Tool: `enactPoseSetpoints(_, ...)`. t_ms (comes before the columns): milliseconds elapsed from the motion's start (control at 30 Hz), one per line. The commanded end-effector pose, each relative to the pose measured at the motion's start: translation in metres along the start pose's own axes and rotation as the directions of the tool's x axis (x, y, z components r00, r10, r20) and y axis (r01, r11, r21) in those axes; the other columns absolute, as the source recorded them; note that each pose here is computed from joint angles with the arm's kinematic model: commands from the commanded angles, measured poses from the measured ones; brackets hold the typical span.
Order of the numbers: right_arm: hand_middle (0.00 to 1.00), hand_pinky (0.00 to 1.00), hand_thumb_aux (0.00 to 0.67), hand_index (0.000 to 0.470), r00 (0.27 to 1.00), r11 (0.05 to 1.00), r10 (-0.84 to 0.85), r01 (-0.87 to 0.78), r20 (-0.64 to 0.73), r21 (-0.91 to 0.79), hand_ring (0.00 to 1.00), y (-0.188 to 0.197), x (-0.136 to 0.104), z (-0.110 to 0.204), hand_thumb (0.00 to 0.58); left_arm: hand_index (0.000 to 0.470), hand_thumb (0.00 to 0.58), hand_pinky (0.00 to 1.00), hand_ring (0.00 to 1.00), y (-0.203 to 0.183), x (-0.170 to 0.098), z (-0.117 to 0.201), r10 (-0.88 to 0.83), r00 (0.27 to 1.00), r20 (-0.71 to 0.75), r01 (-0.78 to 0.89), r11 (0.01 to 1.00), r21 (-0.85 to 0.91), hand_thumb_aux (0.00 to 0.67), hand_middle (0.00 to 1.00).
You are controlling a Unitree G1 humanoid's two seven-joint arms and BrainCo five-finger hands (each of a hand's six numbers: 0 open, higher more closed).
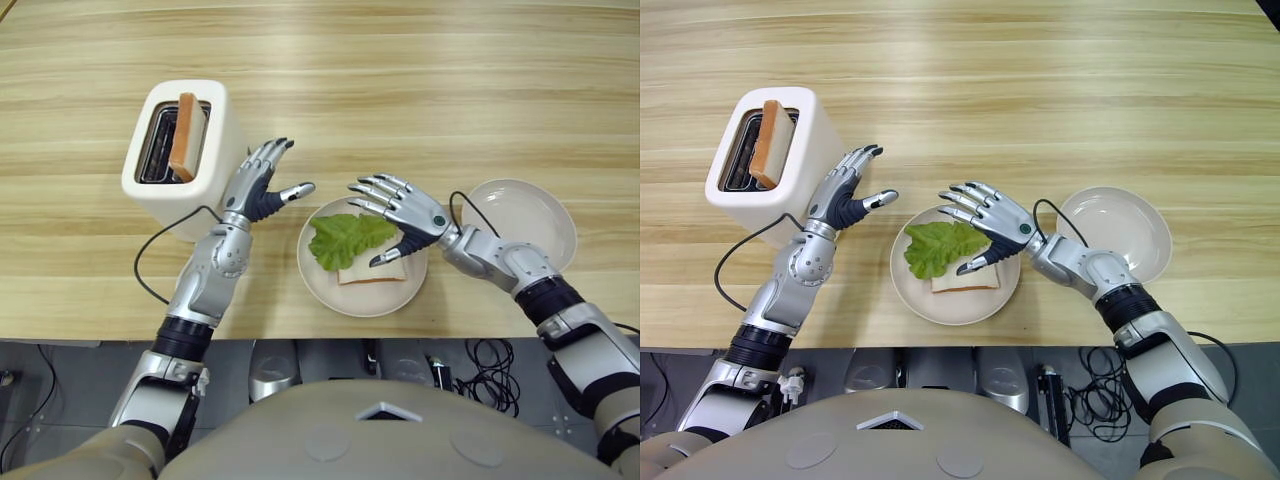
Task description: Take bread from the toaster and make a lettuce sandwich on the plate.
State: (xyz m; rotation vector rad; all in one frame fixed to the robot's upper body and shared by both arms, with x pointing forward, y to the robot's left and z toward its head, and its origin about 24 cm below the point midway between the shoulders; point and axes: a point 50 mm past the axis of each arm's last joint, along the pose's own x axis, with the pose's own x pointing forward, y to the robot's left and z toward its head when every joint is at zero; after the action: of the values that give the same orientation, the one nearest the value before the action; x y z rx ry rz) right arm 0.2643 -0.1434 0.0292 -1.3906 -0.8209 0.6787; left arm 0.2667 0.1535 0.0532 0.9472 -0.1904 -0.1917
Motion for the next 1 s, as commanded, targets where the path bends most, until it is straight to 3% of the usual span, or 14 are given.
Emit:
enactPoseSetpoints(33,0.0,0.0,0.0,0.0,0.999,0.999,0.041,-0.04,0.021,-0.015,0.0,0.008,0.0,0.003,0.0,0.0,0.0,0.0,0.0,-0.003,0.0,-0.003,-0.018,1.0,-0.015,0.018,1.0,-0.007,0.0,0.0)
enactPoseSetpoints(267,0.0,0.0,0.0,0.0,0.994,0.995,0.097,-0.097,0.048,-0.002,0.0,0.02,-0.002,0.011,0.0,0.0,0.0,0.0,0.0,-0.005,0.001,-0.003,-0.024,1.0,-0.014,0.024,1.0,0.015,0.0,0.0)
enactPoseSetpoints(300,0.0,0.0,0.108,0.074,0.994,0.995,0.099,-0.099,0.049,-0.001,0.0,0.02,-0.002,0.011,0.172,0.0,0.0,0.0,0.0,-0.005,0.001,-0.003,-0.024,1.0,-0.014,0.024,1.0,0.013,0.0,0.0)
enactPoseSetpoints(333,0.0,0.0,0.336,0.231,0.994,0.995,0.097,-0.097,0.049,0.0,0.0,0.02,-0.002,0.011,0.436,0.0,0.0,0.0,0.0,-0.005,0.001,-0.003,-0.024,1.0,-0.015,0.024,1.0,0.012,0.0,0.0)
enactPoseSetpoints(400,0.0,0.0,0.376,0.258,0.995,0.996,0.09,-0.09,0.047,0.003,0.0,0.019,-0.002,0.011,0.468,0.0,0.0,0.0,0.0,-0.005,0.001,-0.003,-0.024,1.0,-0.016,0.024,1.0,0.013,0.0,0.0)
enactPoseSetpoints(433,0.0,0.0,0.449,0.308,0.995,0.996,0.085,-0.085,0.045,0.004,0.0,0.018,-0.002,0.01,0.517,0.0,0.0,0.0,0.0,-0.005,0.001,-0.003,-0.024,1.0,-0.016,0.025,1.0,0.013,0.0,0.0)
enactPoseSetpoints(533,0.0,0.0,0.497,0.341,0.996,0.997,0.077,-0.078,0.041,0.009,0.0,0.018,-0.002,0.01,0.541,0.0,0.0,0.0,0.0,-0.006,0.001,-0.003,-0.029,0.999,-0.017,0.029,0.999,0.014,0.0,0.0)
enactPoseSetpoints(1000,0.0,0.0,0.528,0.363,0.999,0.999,0.03,-0.031,0.03,0.021,0.0,0.012,-0.001,0.011,0.554,0.0,0.0,0.0,0.0,-0.006,0.001,-0.006,-0.033,0.999,-0.027,0.034,0.999,0.017,0.0,0.0)
